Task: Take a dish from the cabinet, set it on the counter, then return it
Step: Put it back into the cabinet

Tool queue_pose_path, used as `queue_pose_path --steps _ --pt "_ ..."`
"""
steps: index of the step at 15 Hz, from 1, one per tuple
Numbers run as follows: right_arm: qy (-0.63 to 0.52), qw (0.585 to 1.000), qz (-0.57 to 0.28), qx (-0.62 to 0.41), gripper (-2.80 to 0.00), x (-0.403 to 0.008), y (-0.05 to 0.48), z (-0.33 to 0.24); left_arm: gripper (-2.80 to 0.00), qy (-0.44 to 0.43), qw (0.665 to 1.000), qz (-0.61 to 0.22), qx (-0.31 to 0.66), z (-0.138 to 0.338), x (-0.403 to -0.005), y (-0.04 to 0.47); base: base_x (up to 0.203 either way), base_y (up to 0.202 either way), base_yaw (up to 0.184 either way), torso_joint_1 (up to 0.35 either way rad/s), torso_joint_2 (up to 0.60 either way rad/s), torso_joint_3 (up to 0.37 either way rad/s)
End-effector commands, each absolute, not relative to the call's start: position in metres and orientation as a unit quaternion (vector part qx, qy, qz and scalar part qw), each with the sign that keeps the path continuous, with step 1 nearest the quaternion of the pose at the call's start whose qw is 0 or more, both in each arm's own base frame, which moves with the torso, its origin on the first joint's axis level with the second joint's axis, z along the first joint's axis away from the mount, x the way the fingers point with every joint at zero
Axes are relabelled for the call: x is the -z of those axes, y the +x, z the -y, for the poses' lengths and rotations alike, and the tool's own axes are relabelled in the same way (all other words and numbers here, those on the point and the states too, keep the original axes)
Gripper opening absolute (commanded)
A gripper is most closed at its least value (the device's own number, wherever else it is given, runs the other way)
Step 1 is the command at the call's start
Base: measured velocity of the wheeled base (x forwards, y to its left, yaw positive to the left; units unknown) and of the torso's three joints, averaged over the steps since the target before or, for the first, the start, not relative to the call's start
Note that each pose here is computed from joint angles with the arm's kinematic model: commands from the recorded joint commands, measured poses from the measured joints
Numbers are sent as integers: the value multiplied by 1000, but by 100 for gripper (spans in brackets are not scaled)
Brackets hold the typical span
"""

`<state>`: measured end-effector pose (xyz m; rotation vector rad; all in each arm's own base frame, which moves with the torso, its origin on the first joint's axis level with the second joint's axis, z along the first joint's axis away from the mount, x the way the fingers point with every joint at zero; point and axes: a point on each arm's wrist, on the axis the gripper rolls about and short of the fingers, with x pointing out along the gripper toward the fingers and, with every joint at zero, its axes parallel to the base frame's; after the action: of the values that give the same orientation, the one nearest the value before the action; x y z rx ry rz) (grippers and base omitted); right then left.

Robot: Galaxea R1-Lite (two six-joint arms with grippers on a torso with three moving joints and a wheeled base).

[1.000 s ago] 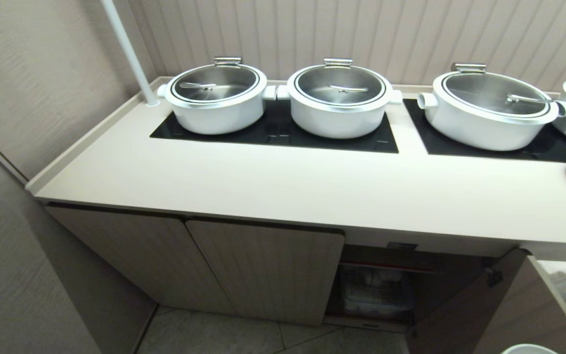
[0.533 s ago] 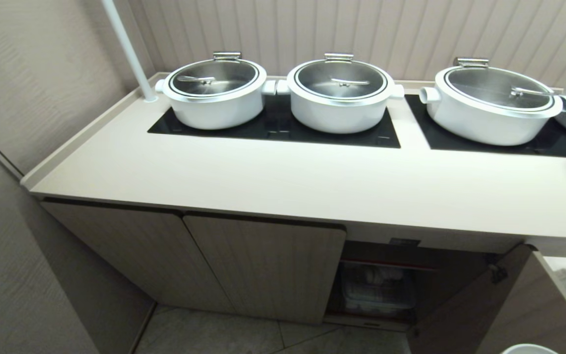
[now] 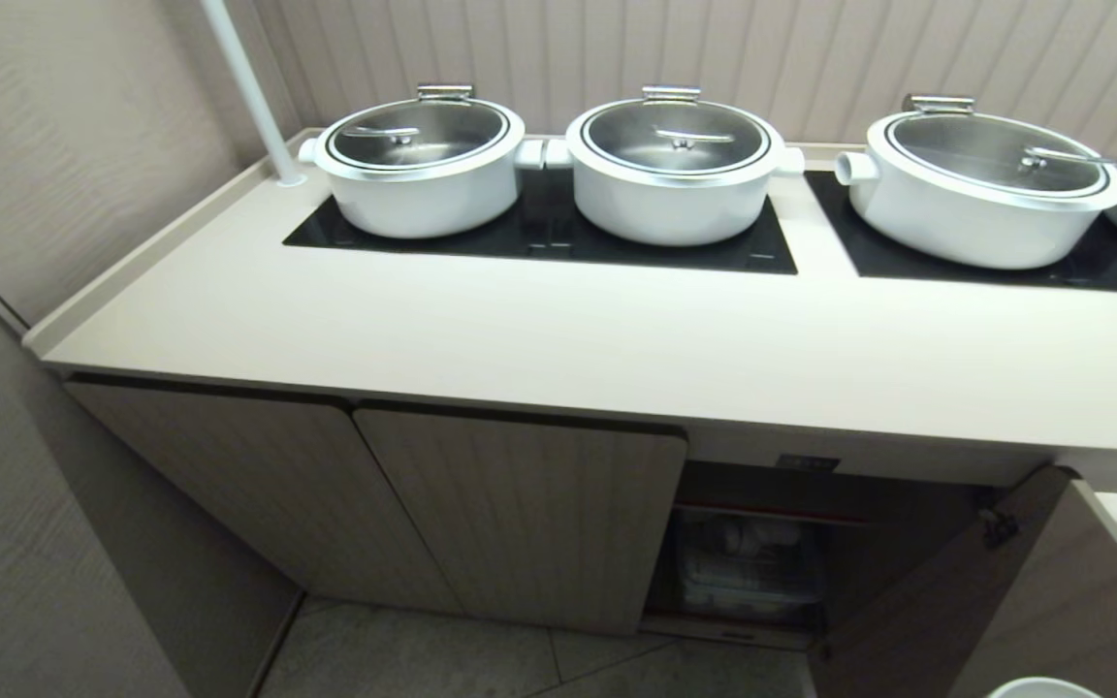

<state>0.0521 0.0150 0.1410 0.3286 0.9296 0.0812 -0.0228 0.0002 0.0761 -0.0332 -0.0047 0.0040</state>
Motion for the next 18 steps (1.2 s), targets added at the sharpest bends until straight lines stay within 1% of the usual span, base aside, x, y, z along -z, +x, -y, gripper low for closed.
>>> queue_pose_path --steps 1,14,18 --pt "158 879 -449 -38 -280 -141 52 -15 -280 -17 1000 3 -2 0 -76 -23 0 0 0 -147 322 173" --pt "158 878 -450 -37 -280 -140 52 -15 -280 -17 1000 3 -2 0 -76 -23 0 0 0 -157 335 180" --pt "158 878 -450 -37 -280 -140 52 -15 -280 -17 1000 2 -2 0 -76 -23 0 0 0 -230 517 281"
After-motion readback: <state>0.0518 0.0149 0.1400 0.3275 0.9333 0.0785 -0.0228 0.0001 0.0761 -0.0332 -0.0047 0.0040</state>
